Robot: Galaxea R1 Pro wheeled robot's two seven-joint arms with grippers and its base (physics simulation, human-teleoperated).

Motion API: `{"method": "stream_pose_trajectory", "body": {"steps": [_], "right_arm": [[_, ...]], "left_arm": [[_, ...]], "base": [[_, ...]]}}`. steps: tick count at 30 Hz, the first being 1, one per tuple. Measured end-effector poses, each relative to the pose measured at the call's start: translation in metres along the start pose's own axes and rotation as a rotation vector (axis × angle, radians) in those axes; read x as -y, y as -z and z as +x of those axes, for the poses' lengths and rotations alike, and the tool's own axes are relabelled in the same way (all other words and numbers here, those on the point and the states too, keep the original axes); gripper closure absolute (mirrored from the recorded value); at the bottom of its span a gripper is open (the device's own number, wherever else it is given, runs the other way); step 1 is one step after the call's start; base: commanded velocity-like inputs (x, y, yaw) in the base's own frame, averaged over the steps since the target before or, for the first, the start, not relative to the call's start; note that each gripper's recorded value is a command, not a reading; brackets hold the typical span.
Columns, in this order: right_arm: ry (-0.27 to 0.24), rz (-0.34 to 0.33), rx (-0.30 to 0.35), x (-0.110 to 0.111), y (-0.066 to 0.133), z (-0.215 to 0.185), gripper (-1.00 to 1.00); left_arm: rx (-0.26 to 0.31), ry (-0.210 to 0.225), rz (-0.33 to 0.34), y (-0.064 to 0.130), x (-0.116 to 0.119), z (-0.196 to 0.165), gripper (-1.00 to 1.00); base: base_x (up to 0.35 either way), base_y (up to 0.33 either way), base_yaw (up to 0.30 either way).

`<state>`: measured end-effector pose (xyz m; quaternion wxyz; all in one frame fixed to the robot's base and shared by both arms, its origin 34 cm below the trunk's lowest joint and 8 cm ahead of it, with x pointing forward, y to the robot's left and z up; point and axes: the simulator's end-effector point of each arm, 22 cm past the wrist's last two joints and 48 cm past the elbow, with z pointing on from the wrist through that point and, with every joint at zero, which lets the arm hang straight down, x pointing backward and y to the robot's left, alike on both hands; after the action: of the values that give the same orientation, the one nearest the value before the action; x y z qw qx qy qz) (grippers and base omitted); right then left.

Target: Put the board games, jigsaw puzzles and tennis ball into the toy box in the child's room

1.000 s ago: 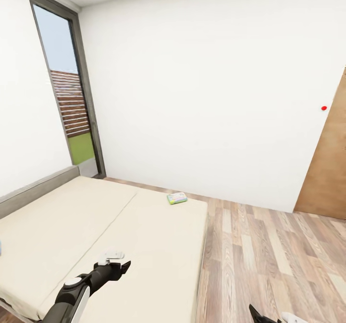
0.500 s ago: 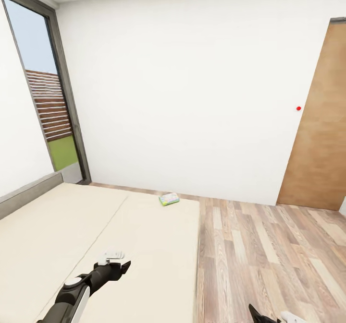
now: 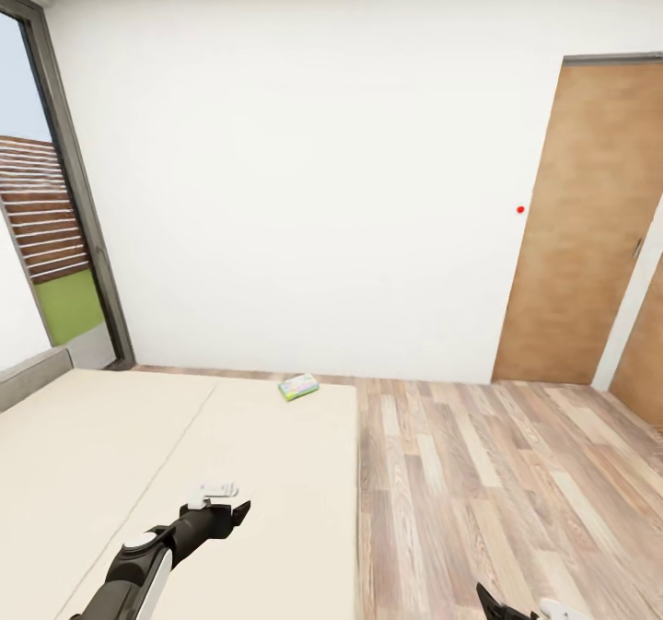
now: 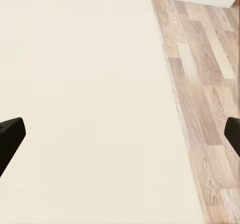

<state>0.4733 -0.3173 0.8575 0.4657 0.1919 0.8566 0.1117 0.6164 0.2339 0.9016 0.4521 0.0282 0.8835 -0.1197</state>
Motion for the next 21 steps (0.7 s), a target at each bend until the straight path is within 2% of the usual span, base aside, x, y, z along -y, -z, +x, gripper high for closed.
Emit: {"method": "stream_pose_trajectory", "body": {"steps": [8,16,21], "right_arm": [[0.000,-0.003,0.004,-0.0010,0.0004,-0.0016,-1.00],[0.000,-0.003,0.006,-0.0011,0.0005,-0.0022,-1.00],[0.000,-0.003,0.006,-0.0011,0.0005,-0.0022,-1.00]], "left_arm": [[0.005,-0.001,0.000,0.0012,0.0003,-0.0023,-1.00],[0.006,-0.002,0.001,0.0014,0.0005,-0.0028,-1.00],[0.006,-0.001,0.001,0.0014,0.0006,-0.0028,-1.00]], "base": [[0.000,0.220,-0.208],[0.000,0.075,-0.041],[0.000,0.183,-0.006]]}}
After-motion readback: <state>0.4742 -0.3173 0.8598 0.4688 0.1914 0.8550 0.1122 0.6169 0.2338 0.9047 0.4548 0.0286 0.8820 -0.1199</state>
